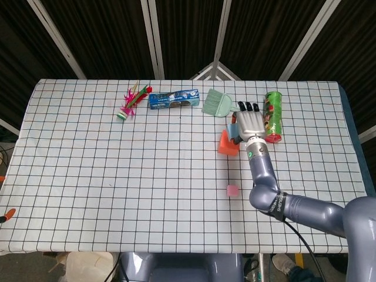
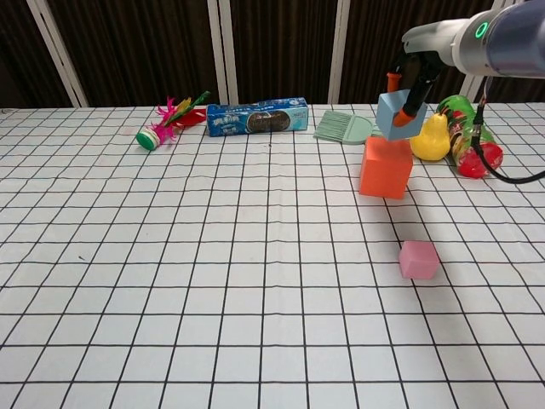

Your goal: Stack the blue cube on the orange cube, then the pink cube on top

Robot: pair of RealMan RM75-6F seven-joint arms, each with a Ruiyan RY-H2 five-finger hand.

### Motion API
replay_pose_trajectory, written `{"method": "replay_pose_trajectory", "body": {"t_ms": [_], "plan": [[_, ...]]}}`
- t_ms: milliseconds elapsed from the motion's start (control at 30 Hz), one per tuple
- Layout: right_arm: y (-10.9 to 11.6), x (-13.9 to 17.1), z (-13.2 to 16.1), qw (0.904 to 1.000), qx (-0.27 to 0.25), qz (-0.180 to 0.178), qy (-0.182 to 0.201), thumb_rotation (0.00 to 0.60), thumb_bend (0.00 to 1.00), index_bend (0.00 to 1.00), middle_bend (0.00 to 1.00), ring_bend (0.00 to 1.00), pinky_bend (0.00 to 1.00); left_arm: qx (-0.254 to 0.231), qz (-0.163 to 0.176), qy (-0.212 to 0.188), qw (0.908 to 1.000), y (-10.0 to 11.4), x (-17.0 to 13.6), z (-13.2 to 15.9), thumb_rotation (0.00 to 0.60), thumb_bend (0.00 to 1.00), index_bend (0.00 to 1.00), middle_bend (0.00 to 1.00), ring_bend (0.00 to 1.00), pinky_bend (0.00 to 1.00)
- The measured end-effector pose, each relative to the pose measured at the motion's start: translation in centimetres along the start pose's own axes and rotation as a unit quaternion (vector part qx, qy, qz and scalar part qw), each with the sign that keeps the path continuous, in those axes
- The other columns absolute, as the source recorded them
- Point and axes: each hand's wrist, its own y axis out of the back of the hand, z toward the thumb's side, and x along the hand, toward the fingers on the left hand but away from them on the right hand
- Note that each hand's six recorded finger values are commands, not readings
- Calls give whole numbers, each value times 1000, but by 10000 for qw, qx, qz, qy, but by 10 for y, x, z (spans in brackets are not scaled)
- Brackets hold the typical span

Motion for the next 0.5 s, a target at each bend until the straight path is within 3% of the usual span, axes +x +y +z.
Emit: {"method": "replay_pose_trajectory", "body": {"t_ms": [500], "plan": [[-14,12,11,9981,50,147,-602,600,816,757,87,63,0,-39,-50,-7,10000,-1,3,-2,600,206,216,5,0,18]]}}
